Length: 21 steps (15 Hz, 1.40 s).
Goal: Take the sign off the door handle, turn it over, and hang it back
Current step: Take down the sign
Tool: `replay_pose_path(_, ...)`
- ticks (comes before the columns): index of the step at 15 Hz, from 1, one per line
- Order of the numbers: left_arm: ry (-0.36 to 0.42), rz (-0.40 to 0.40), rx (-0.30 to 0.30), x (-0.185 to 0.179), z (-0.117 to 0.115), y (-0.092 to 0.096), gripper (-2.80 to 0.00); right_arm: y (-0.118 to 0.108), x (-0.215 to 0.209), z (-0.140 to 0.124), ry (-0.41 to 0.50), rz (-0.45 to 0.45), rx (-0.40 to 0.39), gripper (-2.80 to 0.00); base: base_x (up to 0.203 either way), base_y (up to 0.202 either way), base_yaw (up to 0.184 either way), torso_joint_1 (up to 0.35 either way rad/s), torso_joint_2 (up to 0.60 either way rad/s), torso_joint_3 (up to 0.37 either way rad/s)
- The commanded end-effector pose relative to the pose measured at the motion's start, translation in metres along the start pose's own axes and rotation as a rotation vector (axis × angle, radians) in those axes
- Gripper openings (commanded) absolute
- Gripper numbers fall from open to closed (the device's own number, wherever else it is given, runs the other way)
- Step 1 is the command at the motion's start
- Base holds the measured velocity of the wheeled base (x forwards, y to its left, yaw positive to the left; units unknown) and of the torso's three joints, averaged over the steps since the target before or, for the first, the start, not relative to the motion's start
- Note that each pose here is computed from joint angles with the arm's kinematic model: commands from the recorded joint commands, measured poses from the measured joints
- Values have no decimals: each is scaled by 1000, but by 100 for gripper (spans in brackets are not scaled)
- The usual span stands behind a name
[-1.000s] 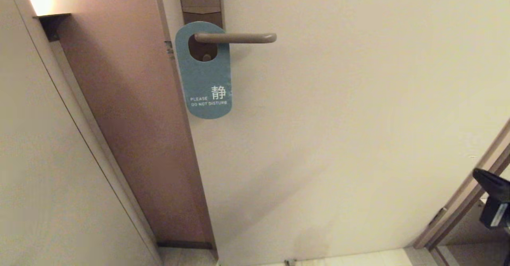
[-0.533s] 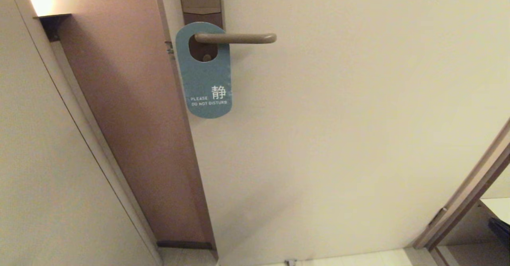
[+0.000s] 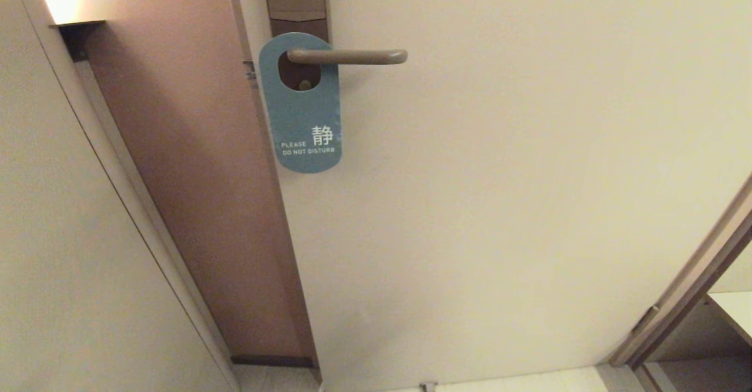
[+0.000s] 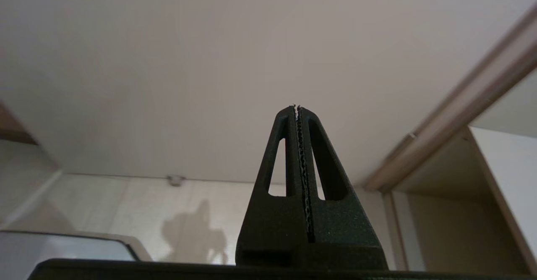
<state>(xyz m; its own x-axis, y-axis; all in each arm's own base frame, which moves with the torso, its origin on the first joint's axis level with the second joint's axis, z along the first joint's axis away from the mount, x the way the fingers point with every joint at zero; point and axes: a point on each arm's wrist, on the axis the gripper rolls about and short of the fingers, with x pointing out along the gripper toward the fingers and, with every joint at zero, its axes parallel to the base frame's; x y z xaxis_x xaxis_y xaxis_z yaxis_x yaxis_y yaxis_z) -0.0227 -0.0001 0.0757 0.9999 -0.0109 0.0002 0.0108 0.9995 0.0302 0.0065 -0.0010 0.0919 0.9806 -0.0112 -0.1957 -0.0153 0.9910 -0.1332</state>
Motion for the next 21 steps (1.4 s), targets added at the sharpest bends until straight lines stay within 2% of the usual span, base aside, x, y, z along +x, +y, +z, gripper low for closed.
replay_pose_path(1,2,0,0,0,0,0,-280,1,-11,-6,-84,6,3,-280,0,0,0,0,0,0)
replay_pose_path(7,2,0,0,0,0,0,-280,4,-25,-22,-198,13,30,-280,0,0,0,0,0,0)
replay_pose_path(9,2,0,0,0,0,0,-280,4,-25,-22,-196,13,53,-280,0,0,0,0,0,0)
replay_pose_path(21,2,0,0,0,0,0,-280,4,-25,-22,-196,13,56,-280,0,0,0,0,0,0)
